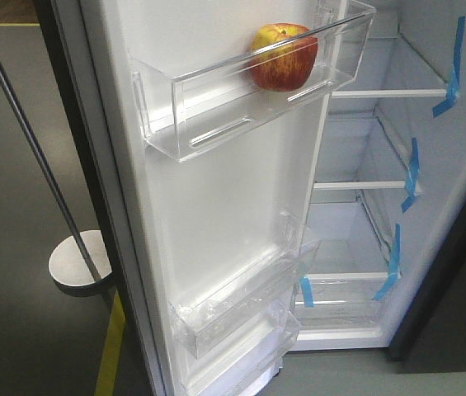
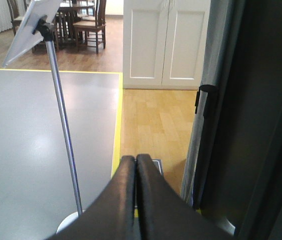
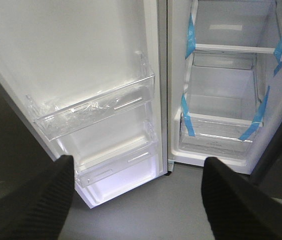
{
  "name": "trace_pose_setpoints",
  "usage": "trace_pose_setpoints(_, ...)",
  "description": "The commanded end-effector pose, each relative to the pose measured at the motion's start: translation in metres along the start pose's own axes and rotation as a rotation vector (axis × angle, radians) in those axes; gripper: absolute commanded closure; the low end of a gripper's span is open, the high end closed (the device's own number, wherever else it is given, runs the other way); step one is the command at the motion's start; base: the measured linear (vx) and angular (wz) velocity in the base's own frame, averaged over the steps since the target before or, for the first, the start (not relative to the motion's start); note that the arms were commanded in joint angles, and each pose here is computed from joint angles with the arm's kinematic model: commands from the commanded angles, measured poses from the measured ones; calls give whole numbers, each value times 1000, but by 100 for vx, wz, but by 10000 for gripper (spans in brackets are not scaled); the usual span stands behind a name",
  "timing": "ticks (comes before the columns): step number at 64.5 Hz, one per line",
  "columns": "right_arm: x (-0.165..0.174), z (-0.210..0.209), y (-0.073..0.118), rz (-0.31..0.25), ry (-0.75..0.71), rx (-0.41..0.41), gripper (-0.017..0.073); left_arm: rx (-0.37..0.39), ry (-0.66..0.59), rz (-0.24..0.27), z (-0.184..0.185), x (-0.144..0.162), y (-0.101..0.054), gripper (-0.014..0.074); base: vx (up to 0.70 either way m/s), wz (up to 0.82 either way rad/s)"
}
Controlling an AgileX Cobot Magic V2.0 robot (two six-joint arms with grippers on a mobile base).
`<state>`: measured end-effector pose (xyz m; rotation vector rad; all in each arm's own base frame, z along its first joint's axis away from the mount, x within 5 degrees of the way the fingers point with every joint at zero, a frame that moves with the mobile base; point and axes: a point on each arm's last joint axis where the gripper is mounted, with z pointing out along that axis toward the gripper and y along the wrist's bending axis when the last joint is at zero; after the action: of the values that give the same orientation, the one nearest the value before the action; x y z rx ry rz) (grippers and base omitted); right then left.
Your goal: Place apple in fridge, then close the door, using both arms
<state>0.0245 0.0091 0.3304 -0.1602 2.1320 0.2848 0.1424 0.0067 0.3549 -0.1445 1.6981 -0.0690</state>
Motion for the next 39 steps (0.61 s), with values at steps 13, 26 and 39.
trace_pose_setpoints(13,-11,-3,1,-12,-71,2,51,7,-145,119,-7,-30,-4,291,0,0)
trace_pose_setpoints(26,-11,-3,1,-12,-71,2,51,9,-108,124,-7,-26,-4,-102,0,0)
trace_pose_setpoints(39,-11,-3,1,-12,-71,2,51,34,-94,-40,-6,-26,-6,-115,0,0)
